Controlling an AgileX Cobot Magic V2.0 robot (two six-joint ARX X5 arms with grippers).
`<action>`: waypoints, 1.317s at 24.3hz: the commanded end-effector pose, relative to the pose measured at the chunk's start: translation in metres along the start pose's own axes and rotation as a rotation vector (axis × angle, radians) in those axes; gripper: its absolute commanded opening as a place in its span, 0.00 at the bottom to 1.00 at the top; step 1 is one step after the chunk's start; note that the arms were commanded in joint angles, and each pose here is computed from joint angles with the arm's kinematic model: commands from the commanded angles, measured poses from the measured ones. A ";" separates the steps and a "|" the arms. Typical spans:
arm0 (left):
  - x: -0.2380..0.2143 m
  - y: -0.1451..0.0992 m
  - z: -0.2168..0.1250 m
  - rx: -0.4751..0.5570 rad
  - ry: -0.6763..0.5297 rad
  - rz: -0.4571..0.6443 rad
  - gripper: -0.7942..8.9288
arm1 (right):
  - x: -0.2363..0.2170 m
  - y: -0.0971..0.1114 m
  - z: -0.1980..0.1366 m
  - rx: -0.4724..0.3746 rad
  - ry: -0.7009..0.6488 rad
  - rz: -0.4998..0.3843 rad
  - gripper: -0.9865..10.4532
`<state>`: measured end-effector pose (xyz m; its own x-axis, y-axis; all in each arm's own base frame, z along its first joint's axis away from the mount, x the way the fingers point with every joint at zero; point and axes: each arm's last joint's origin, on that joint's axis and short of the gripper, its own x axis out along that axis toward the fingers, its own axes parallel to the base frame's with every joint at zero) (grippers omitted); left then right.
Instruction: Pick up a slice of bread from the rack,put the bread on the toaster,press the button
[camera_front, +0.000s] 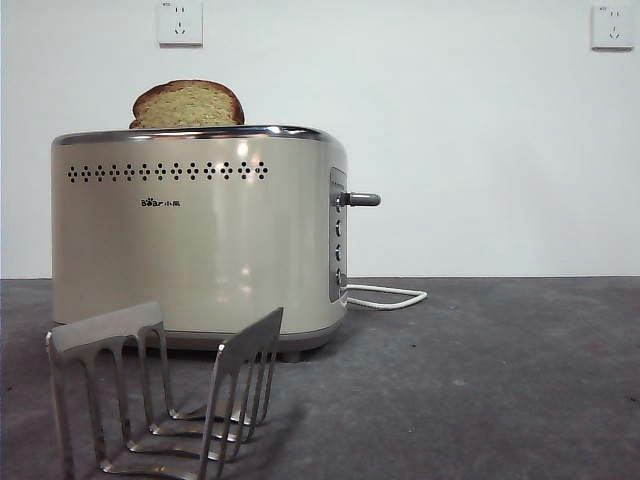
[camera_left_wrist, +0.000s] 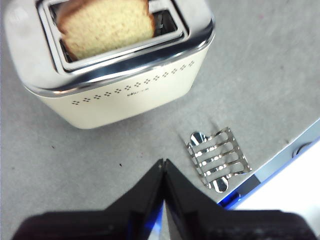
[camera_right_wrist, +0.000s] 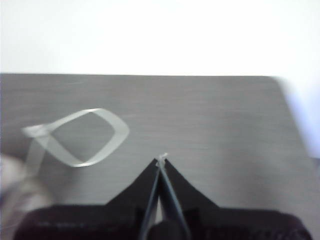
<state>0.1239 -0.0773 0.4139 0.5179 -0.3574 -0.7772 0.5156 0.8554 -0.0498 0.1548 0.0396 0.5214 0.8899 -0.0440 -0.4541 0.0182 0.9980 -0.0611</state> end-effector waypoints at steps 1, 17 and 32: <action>0.013 0.000 0.006 -0.006 0.042 0.000 0.08 | -0.016 -0.010 0.002 -0.017 -0.009 -0.166 0.09; 0.073 0.062 -0.065 0.063 -0.569 0.263 0.08 | 0.019 0.000 0.009 -0.067 0.086 -0.269 0.09; 0.162 0.064 -0.202 -0.096 -0.723 0.384 0.08 | 0.078 0.020 0.011 -0.127 0.211 -0.280 0.09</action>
<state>0.1032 -0.0055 0.1603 0.9715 -0.1650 -0.1704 0.1807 0.9802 0.0808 0.2287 0.0559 0.4977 0.7608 -0.3280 -0.5600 0.1874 0.9371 -0.2943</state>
